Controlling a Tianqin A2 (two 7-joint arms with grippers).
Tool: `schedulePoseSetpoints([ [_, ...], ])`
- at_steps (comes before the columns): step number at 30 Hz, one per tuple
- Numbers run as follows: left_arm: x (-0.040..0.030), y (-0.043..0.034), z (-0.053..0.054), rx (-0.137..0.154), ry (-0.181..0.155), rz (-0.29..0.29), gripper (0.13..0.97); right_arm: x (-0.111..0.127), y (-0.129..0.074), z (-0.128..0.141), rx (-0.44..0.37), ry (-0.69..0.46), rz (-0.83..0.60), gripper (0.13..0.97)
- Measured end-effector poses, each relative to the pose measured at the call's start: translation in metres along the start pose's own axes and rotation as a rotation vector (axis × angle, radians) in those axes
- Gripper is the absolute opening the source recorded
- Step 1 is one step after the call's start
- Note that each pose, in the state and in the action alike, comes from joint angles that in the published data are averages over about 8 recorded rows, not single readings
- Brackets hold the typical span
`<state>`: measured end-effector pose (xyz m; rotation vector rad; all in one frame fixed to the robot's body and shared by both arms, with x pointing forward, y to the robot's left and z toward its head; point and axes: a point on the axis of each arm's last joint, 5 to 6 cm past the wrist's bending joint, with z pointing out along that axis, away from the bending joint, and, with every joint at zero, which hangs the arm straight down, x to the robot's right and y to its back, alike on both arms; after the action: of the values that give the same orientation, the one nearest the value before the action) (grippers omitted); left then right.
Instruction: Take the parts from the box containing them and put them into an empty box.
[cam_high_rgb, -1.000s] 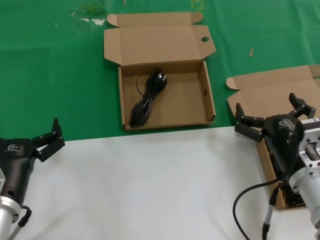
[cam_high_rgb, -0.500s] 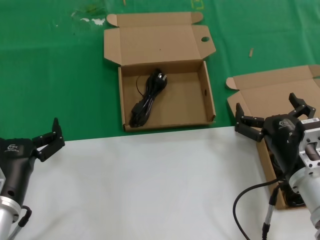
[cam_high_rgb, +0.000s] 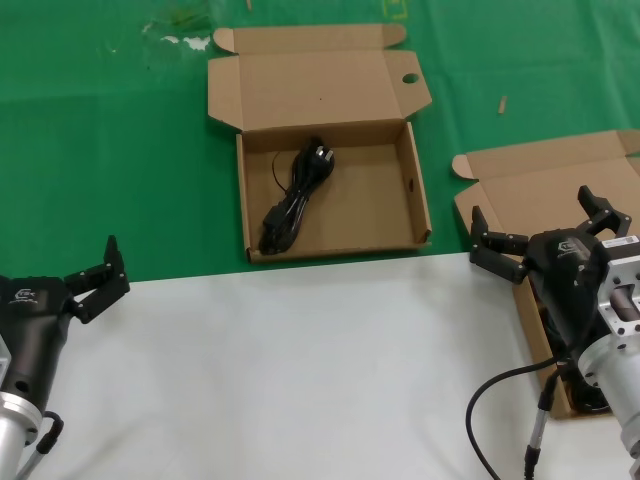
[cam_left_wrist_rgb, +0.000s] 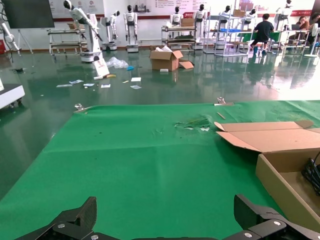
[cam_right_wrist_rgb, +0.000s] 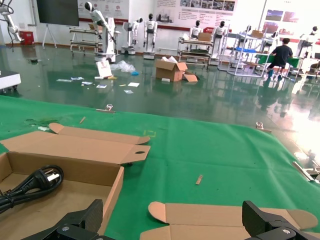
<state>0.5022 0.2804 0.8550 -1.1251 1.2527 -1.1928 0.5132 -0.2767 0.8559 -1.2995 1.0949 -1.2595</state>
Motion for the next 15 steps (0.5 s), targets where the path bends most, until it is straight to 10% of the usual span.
schedulePoseSetpoints([
  [15, 0.0000, 0.0000, 0.0000, 0.000, 0.000, 0.000, 0.966, 0.0000, 0.0000, 0.0000, 0.000, 0.000, 0.000, 0.966],
])
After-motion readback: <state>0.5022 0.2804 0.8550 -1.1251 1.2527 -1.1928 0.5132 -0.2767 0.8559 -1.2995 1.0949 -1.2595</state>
